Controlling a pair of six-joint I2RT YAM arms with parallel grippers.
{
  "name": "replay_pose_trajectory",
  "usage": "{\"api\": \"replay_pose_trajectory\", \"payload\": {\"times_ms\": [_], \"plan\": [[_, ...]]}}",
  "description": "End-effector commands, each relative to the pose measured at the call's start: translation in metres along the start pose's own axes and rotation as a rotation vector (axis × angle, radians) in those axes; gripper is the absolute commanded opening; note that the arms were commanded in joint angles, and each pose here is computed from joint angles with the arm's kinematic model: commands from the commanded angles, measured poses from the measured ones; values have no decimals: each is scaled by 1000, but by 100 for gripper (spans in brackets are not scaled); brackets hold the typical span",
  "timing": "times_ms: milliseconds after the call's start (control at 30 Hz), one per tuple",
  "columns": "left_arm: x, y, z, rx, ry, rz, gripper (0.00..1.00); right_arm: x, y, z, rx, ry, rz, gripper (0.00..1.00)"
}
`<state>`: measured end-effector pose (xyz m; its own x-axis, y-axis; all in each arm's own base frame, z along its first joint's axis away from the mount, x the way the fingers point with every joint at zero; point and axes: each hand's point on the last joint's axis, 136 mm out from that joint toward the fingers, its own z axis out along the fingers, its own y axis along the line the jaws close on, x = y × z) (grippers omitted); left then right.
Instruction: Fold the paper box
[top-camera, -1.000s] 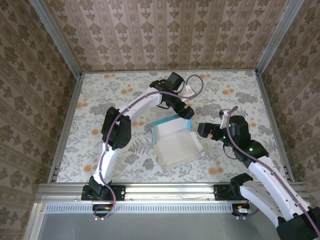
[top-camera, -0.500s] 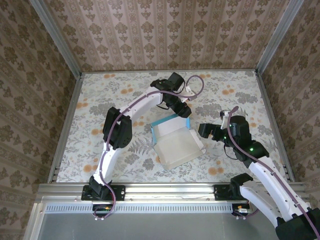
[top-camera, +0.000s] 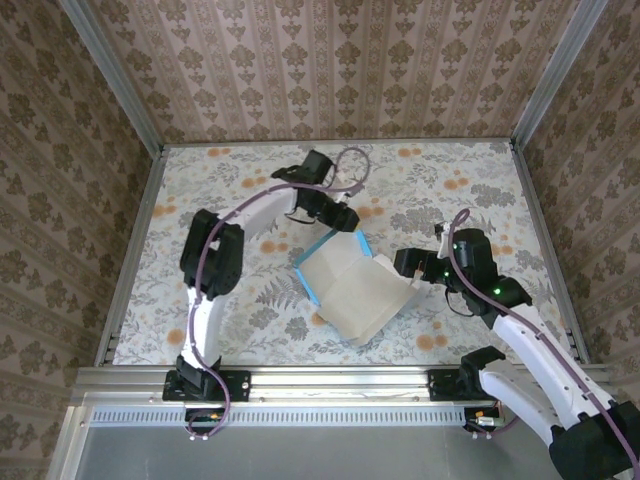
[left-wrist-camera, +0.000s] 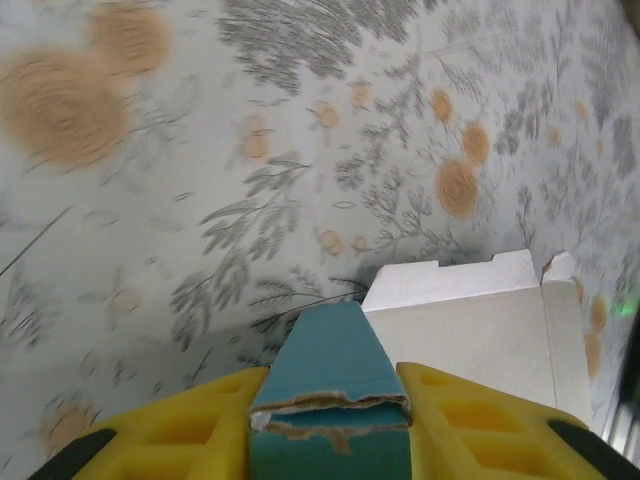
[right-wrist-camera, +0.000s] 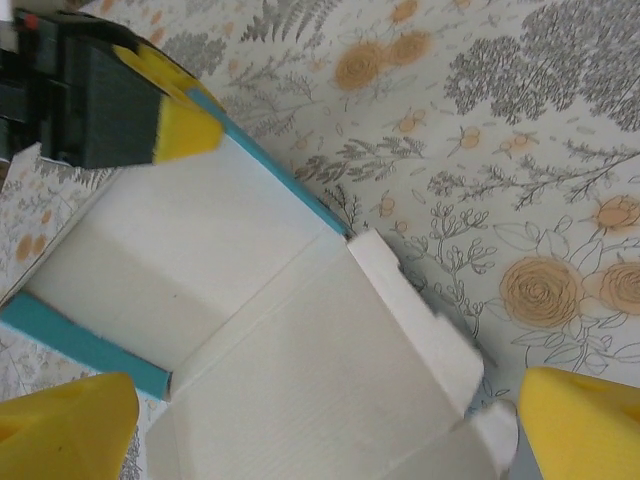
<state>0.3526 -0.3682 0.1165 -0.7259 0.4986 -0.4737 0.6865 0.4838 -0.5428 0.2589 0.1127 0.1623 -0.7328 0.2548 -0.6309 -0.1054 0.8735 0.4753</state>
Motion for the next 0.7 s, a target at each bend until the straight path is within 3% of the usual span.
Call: {"api": "replay_pose_trajectory", "payload": {"times_ms": [0, 200, 467, 667], "plan": [[-20, 4, -36, 71, -193, -111, 38, -10, 14, 3, -53, 16, 13, 98], [7, 50, -72, 76, -398, -321, 38, -15, 35, 12, -137, 74, 22, 95], [46, 82, -86, 77, -561, -506, 38, -5, 50, 32, -154, 177, 34, 92], [65, 91, -90, 78, -637, -570, 38, 12, 61, 53, -180, 281, 26, 90]]}}
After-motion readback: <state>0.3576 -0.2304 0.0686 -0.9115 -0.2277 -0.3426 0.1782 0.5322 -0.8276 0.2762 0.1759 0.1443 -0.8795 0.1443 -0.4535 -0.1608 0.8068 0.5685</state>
